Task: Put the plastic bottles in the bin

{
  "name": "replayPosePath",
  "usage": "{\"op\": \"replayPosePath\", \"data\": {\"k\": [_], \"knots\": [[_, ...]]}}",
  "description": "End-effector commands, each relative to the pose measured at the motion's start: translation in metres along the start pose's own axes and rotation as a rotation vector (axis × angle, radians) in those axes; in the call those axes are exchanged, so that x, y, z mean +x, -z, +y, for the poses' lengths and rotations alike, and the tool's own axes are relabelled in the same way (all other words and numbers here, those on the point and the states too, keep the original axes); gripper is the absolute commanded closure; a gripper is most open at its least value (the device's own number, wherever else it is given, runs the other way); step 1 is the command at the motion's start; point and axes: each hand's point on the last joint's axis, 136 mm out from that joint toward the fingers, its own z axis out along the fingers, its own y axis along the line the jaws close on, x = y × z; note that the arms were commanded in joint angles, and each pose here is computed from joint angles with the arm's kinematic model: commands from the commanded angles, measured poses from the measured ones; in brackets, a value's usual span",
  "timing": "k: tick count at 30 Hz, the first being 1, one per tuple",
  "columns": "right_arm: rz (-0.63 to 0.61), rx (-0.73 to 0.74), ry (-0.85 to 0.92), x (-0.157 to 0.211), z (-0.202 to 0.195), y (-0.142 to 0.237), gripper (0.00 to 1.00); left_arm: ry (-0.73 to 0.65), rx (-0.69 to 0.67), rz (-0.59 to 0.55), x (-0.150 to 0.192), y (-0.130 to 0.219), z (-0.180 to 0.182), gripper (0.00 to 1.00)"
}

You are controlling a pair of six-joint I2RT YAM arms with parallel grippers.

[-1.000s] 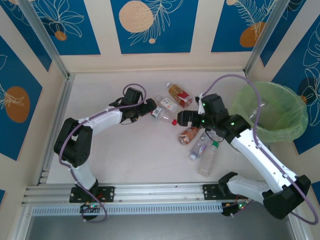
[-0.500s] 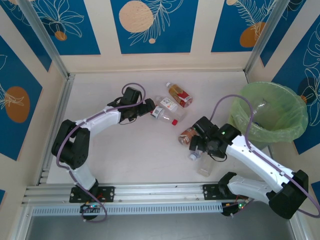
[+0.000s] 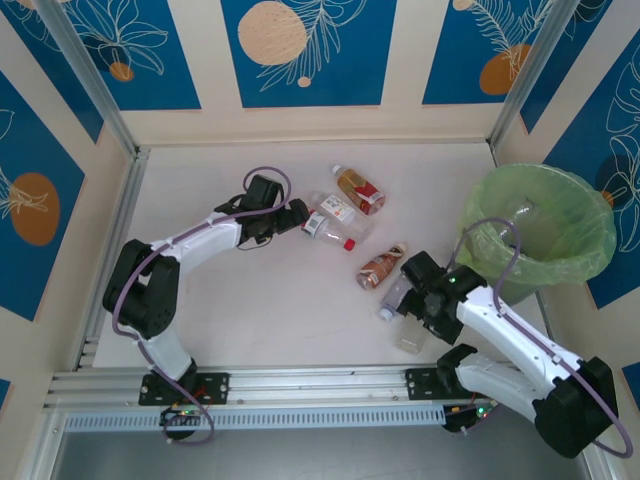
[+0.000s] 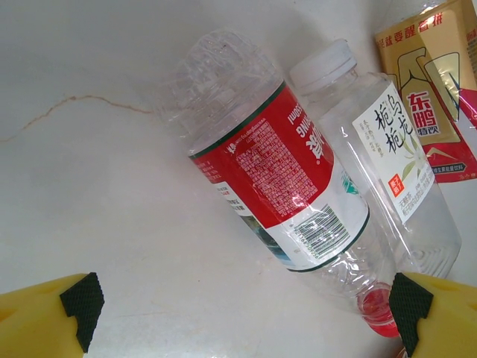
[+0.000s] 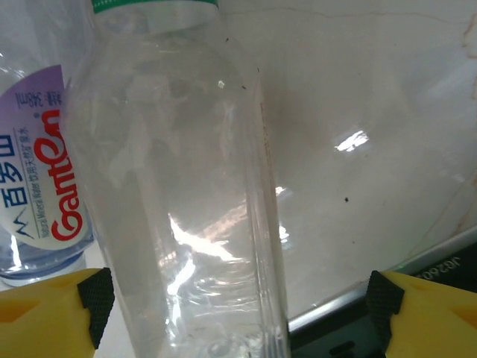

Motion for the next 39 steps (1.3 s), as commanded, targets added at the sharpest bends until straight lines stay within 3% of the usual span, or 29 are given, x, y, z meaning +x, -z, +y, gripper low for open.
{"op": "replayPosePath", "data": {"k": [1,5,15,26,33,39], "knots": [[0.037,-0.097,-0.041,0.003,0.012,-0.006,0.11,-0.001,-0.036,0.006,0.000,-0.001,0.009,0.00],[0.060,-0.132,-0.040,0.003,0.016,-0.013,0.11,0.003,-0.032,0.013,0.000,-0.003,0.008,0.00],[0.056,-0.051,0.025,-0.005,0.015,-0.024,0.13,0.010,-0.028,0.024,0.002,-0.007,0.008,0.00],[0.052,-0.096,0.083,-0.005,0.033,-0.031,0.29,0.012,-0.039,0.034,0.005,-0.010,0.011,0.00],[0.042,-0.041,0.108,-0.004,0.027,-0.035,0.38,0.010,-0.038,0.036,0.005,-0.011,0.011,0.00],[0.065,-0.020,0.108,0.003,0.031,-0.043,0.34,0.010,-0.040,0.041,0.007,-0.012,0.013,0.00]]}}
